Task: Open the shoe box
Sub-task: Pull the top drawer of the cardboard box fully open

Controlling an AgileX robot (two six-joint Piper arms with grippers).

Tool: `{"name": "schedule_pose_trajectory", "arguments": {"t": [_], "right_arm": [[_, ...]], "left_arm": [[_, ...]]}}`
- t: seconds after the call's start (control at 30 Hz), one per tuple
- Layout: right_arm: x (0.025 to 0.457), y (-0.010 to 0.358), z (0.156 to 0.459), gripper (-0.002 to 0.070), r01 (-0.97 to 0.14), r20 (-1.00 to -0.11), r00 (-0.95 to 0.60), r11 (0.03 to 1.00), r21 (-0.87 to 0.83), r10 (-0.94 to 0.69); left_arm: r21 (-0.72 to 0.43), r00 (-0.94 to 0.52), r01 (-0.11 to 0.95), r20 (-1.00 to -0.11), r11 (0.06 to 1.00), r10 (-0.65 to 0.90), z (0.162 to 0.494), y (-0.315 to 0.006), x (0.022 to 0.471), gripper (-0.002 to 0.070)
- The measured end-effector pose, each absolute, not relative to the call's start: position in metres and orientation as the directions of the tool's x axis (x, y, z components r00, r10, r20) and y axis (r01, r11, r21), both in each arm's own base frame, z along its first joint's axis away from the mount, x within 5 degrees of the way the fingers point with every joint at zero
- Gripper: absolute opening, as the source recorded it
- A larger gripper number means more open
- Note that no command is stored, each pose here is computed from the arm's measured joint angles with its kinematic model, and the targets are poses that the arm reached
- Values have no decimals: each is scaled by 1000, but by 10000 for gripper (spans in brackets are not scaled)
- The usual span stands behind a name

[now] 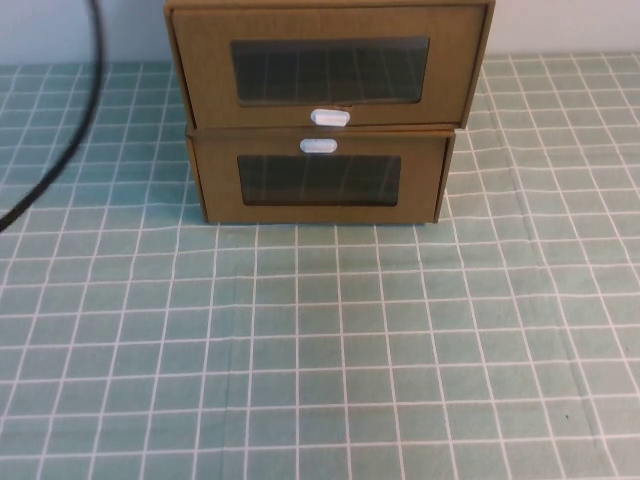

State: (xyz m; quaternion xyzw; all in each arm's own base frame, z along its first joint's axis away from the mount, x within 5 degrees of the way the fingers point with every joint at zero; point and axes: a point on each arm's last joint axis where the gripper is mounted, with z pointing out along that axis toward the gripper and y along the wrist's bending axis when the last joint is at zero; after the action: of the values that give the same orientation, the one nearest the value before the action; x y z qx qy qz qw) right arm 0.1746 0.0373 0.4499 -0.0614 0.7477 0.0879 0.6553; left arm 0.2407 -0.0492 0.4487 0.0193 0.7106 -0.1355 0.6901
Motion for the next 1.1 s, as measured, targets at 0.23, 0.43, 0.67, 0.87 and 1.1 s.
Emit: {"name": "schedule_pose_trajectory", "arguments": {"t": [0.23,0.43,0.67,0.87,1.1], "right_arm": [[219,94,403,-13,-504,-844,-147,773,-385,-516],[225,158,364,-13,-683,-642,-1,470,-560,-766],[232,194,315,-13,-769,-382,54,206,-606,-923],[236,202,297,-13,-809,-363,19,198,-553,-932],[247,202,290,-13,-768,-321,-20,220,-602,-947]], "left_arm": [[-8,-236,377,-968,926,88,460,-92,298,-3],[-63,-293,605,-944,794,148,461,-132,352,-3],[-137,-350,732,-916,667,197,433,-167,409,-3],[-201,-438,719,-874,665,210,392,-177,439,-3],[-244,-462,706,-870,665,172,387,-179,444,-3]]}}
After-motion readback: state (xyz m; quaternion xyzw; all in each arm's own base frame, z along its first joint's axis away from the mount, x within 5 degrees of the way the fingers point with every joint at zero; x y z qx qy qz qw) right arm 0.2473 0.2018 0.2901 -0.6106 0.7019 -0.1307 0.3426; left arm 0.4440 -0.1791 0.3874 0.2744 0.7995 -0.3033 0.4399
